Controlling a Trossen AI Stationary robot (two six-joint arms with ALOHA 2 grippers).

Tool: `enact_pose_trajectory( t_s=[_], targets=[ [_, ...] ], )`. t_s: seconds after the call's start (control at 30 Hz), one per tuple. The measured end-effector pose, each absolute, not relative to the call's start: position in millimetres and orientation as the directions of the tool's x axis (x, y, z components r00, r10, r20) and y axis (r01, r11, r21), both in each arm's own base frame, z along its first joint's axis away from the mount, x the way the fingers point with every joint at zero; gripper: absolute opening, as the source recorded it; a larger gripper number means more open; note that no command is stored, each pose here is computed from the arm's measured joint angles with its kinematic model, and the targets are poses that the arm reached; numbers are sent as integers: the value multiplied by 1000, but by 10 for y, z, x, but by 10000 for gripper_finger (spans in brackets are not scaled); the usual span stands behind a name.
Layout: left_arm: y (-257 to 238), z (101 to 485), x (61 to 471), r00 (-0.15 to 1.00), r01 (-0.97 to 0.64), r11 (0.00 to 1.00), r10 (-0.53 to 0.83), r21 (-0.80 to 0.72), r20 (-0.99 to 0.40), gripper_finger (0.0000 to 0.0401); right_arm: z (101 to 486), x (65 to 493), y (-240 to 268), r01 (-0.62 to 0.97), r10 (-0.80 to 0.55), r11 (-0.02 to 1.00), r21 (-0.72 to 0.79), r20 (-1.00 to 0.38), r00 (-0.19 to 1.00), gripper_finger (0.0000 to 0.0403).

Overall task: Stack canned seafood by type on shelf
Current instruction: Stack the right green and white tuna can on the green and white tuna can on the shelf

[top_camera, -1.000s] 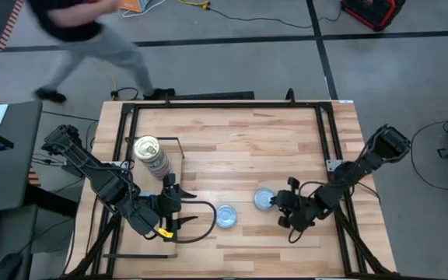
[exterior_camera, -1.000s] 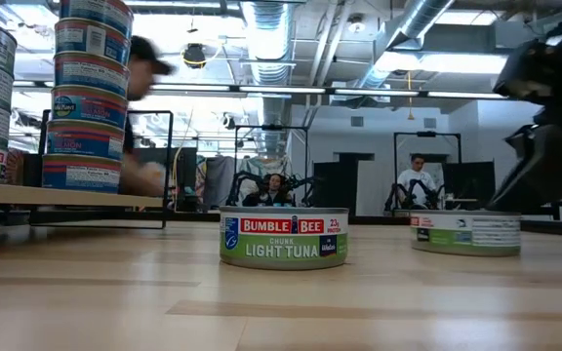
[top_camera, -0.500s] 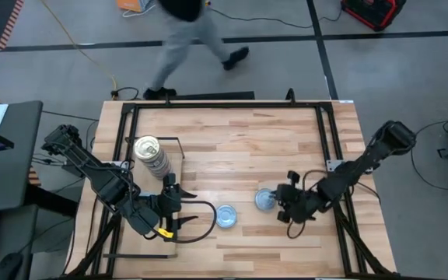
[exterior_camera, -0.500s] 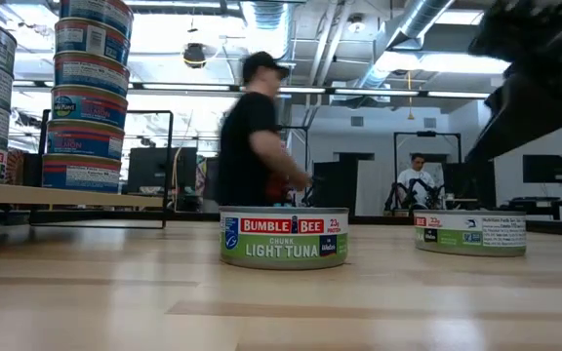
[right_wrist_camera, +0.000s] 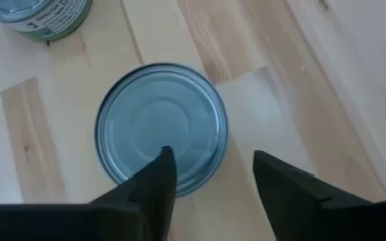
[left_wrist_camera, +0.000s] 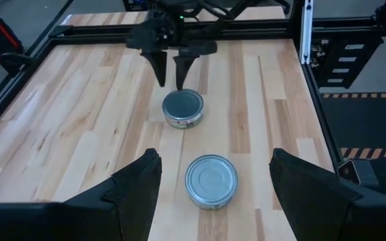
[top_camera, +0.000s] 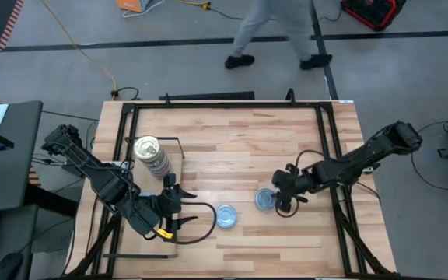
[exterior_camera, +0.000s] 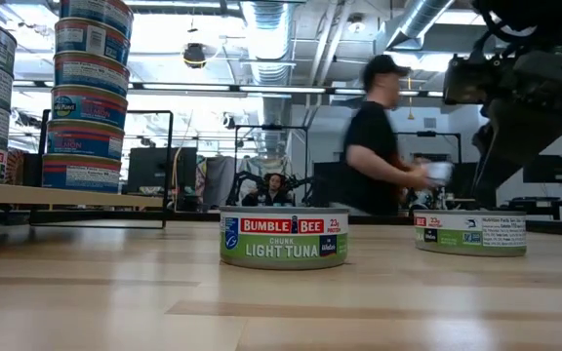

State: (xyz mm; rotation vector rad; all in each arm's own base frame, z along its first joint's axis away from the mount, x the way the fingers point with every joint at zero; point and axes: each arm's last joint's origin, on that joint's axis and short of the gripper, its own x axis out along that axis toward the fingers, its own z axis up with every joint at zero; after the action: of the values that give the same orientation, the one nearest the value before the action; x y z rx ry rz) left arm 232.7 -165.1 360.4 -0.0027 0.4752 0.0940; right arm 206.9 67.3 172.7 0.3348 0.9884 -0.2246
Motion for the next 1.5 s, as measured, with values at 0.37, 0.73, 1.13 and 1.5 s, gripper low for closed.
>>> enact_pose_trajectory(
  t_s=[0.37,0.73,1.13,1.5],
  targets=[
    [-1651,3604,2327,885,-71,996,90,59,-457,265,1546,2147,617,389,-27,906,167,-895,446,189],
    [-1651,3604,2327,885,-71,996,90,60,-457,265,1511,2176,517,419,-10,890,178,-913,408,63],
    [-1651,3602,2327,884,-63,995,90,75,-459,265,1455,2120,195,533,-80,841,92,-953,292,19],
    [-1643,3585,2317,876,-69,995,97,75,-473,265,1837,2021,-25,523,-182,852,-12,-944,276,56]
  ],
)
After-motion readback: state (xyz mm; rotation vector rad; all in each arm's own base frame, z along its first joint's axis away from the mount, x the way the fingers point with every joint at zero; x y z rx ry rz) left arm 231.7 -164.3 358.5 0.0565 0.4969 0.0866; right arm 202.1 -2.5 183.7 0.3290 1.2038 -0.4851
